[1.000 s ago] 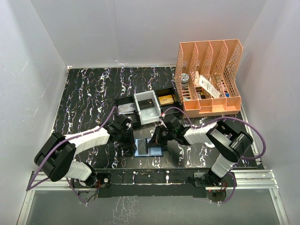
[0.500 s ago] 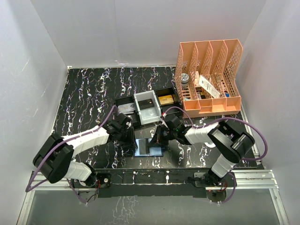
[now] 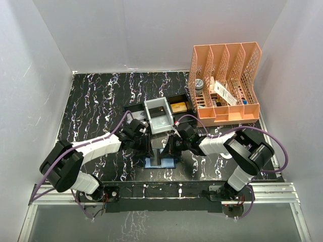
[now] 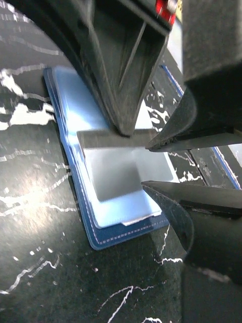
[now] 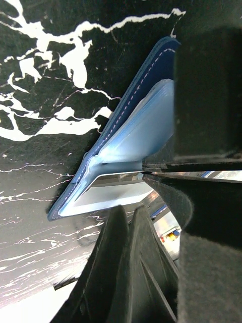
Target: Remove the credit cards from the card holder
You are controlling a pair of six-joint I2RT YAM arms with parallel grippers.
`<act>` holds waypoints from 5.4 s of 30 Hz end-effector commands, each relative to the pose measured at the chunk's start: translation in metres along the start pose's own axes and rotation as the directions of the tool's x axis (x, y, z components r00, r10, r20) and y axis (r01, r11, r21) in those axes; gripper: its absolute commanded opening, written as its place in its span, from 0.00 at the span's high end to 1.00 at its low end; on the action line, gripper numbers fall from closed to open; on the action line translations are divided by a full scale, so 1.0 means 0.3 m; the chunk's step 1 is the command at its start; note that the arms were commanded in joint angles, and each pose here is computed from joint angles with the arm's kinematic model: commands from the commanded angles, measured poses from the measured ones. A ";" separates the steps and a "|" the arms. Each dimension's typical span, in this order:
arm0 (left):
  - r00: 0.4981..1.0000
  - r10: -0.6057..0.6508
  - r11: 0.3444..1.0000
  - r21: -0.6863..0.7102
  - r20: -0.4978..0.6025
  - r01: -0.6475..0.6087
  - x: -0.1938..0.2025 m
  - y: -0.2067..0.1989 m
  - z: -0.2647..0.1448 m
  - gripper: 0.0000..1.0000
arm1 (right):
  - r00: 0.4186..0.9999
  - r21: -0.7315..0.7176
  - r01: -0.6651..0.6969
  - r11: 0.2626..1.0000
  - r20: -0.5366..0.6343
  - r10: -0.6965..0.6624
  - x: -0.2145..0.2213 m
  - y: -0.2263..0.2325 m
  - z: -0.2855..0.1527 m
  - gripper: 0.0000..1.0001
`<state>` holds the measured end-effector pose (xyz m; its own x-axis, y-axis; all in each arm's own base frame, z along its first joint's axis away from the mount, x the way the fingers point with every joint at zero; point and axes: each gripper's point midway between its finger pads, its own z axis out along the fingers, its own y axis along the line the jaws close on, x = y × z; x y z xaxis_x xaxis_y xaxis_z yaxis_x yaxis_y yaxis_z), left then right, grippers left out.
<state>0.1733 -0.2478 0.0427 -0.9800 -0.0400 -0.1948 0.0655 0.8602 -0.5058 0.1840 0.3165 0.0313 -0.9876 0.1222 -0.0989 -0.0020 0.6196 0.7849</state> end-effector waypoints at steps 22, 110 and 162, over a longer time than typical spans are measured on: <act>0.997 -0.014 0.989 -0.149 -0.077 0.003 0.113 0.138 0.039 0.82 | 0.998 0.018 0.015 1.000 0.054 -0.016 -0.037 0.002 -0.006 0.72; 0.994 -0.007 0.996 -0.093 -0.113 -0.003 0.112 0.059 0.065 0.81 | 0.996 -0.098 -0.041 0.994 0.072 0.049 -0.011 0.022 -0.012 0.94; 0.970 0.140 0.946 -0.315 0.200 -0.071 -0.092 0.101 -0.233 0.17 | 0.925 -0.063 0.321 0.945 0.236 -0.299 -0.075 0.211 -0.174 1.00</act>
<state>0.1821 -0.2108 0.0772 -0.9311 -0.0411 -0.3624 0.0786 0.9477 -0.3095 0.1920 0.2950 0.0951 -0.9004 0.0962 -0.4243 -0.2744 0.6311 0.7255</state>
